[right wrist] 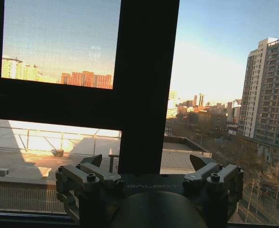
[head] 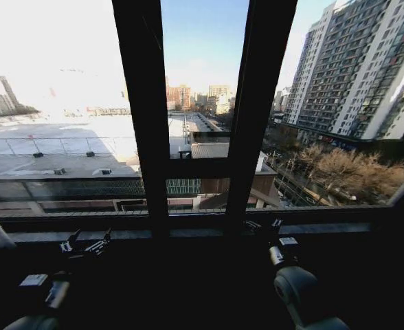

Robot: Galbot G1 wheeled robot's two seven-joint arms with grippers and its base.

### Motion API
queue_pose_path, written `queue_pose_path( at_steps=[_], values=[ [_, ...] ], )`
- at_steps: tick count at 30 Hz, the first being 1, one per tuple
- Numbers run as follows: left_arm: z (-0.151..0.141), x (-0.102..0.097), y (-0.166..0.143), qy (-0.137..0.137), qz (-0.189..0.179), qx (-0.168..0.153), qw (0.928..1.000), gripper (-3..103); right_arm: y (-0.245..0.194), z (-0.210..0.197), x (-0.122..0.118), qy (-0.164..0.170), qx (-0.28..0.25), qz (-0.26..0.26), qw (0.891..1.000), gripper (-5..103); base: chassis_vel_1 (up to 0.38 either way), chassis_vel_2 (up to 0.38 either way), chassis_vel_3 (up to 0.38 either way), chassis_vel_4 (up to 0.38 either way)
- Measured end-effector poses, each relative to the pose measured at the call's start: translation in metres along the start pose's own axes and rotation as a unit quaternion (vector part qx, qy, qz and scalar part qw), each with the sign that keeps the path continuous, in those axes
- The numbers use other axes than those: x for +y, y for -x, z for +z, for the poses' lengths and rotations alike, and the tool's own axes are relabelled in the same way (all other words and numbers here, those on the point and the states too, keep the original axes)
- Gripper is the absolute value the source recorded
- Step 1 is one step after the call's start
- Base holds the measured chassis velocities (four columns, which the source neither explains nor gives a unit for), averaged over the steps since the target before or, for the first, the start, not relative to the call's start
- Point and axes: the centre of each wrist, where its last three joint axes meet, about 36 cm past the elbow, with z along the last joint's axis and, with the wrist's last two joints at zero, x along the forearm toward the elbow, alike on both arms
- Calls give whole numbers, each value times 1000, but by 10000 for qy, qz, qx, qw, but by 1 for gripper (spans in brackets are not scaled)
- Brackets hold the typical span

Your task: Open the curtains by pulling them apart, changing their state from closed to fully open.

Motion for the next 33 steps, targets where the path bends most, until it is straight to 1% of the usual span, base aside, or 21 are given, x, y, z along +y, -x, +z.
queue_pose_path(
  at_steps=[9, 22, 28, 33],
  values=[
    [2, 2, 0, -25, 100, 1, 9999, 100, 0, 1, 1, 9, 17, 5, 10000, 100, -24, -378, 24, 365],
    [4, 3, 1, -28, 108, 3, 9999, 100, 0, 3, 0, -1, 50, 17, 10000, 100, -31, -386, 30, 394],
    [4, 3, 1, -13, 117, -2, 9999, 100, 0, 4, 0, 9, 61, 18, 10000, 100, 69, -350, -53, 363],
    [4, 2, 2, -22, 129, -4, 9999, 100, 0, 5, 0, 2, 75, 25, 10000, 100, 153, -322, -154, 300]
  ],
)
